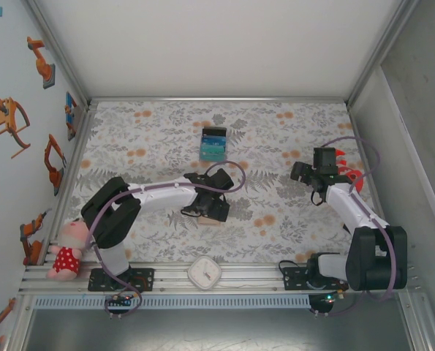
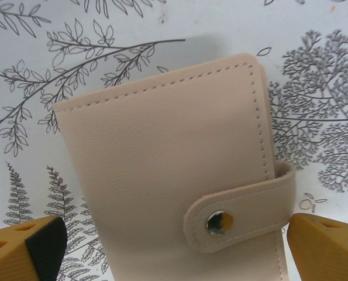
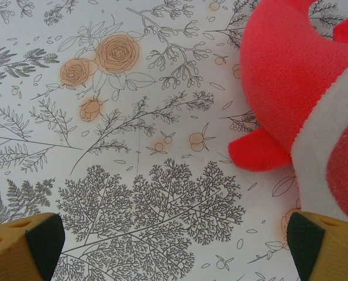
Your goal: Take the credit cards out of the card holder
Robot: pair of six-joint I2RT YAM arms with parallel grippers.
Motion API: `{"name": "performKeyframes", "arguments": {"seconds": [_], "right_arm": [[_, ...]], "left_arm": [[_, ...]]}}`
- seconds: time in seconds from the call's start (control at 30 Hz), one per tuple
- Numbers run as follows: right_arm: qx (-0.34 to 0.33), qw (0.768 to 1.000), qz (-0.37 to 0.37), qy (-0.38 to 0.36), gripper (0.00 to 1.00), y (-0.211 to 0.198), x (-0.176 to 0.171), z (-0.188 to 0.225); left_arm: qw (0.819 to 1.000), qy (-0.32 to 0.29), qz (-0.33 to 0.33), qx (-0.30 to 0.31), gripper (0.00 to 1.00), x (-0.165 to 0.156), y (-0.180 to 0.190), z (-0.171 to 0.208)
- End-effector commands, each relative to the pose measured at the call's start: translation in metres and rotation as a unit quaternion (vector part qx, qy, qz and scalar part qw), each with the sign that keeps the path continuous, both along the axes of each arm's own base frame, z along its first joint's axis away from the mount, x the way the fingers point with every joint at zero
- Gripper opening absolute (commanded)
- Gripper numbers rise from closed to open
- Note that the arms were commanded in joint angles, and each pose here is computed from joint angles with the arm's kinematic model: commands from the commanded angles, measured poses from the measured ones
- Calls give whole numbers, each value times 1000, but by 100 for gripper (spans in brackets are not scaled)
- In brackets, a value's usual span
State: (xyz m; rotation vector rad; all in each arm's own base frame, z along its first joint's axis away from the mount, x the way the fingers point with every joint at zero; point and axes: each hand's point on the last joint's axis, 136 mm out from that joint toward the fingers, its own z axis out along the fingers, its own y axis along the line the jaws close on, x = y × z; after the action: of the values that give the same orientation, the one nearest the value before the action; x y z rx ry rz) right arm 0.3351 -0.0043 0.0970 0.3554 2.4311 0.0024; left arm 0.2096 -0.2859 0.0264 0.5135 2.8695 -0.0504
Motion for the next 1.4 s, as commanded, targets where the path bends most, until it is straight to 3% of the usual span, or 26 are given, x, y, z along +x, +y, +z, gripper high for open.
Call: {"name": "performKeyframes", "arguments": {"seconds": [0.0,0.27,0.6,0.77,0.93,1.07,1.37], "right_arm": [[8,1000,4,-17,98,5,7,12],[9,1000,6,-17,98,5,7,12],[26,999,12,-18,98,11,9,13],[49,999,15,-8,98,18,4,14],[108,994,29,-10,97,36,-7,18],[180,982,54,-21,97,60,-15,25],[338,927,162,-25,92,140,-30,42]], "left_arm": [[1000,13,-4,26,97,-4,5,-9],[1000,24,-11,13,97,-10,-3,-15],[999,19,-3,46,99,-12,14,-26],[999,-12,0,31,82,-4,14,-13],[999,-45,-3,2,70,5,7,-1],[998,-68,-6,-18,69,11,3,8],[986,-147,-42,-64,64,29,-9,43]]}}
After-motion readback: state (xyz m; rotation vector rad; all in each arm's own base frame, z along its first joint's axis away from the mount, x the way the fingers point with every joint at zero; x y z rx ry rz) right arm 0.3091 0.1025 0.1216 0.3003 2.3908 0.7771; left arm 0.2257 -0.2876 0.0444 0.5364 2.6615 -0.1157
